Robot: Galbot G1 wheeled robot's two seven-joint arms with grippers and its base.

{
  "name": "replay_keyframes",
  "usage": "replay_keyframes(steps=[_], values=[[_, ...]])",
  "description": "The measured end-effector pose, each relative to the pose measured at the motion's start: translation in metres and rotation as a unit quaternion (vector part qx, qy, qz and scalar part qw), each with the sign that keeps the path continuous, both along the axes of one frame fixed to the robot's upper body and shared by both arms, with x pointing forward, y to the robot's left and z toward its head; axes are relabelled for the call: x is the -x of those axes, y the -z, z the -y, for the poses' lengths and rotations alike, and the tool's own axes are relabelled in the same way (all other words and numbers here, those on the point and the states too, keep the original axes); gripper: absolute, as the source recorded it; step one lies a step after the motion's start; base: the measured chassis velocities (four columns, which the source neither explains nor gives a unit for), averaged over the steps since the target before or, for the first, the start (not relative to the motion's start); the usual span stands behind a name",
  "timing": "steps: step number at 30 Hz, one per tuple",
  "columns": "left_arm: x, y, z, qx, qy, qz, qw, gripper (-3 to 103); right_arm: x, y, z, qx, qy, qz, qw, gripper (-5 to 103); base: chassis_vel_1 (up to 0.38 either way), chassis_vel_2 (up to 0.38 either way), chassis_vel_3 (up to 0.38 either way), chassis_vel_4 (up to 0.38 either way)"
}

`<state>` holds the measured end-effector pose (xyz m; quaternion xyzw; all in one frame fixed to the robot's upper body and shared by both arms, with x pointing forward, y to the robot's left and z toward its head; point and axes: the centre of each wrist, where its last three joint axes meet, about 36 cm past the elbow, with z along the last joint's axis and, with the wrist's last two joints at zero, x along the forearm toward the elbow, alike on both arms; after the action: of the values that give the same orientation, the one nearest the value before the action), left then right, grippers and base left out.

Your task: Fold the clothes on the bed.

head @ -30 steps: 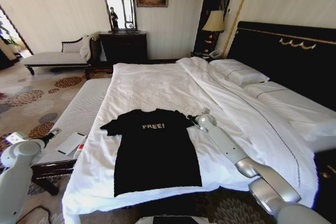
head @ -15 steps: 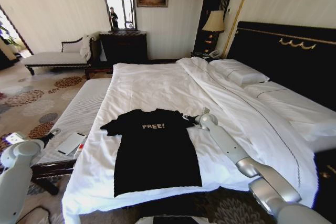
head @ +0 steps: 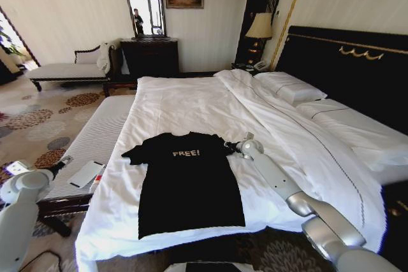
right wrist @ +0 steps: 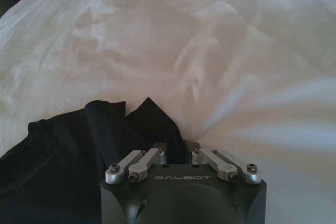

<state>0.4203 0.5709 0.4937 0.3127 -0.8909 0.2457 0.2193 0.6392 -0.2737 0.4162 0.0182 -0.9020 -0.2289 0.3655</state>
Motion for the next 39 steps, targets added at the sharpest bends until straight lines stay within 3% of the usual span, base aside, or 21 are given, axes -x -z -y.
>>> replay_keyframes(steps=[5, 8, 24, 39], values=[[-0.001, 0.000, -0.001, -0.001, 0.000, -0.001, 1.0000, 100, 0.003, -0.002, 0.000, -0.003, 0.000, 0.006, 1.000, 4, 0.000, 0.000, 0.000, 0.000], [-0.001, 0.000, -0.001, -0.001, -0.001, -0.001, 1.0000, 100, 0.005, -0.002, 0.000, -0.009, 0.002, 0.014, 1.000, 1, 0.000, 0.000, 0.000, 0.000], [-0.004, 0.006, 0.002, 0.000, 0.000, -0.003, 1.0000, 100, 0.018, 0.002, 0.029, -0.026, 0.037, 0.083, 0.996, 0, 0.000, 0.000, 0.000, 0.000], [-0.005, 0.010, 0.005, 0.006, 0.001, -0.003, 1.0000, 100, 0.031, 0.006, 0.044, -0.007, 0.068, 0.086, 0.994, 0, 0.000, 0.000, 0.000, 0.000]])
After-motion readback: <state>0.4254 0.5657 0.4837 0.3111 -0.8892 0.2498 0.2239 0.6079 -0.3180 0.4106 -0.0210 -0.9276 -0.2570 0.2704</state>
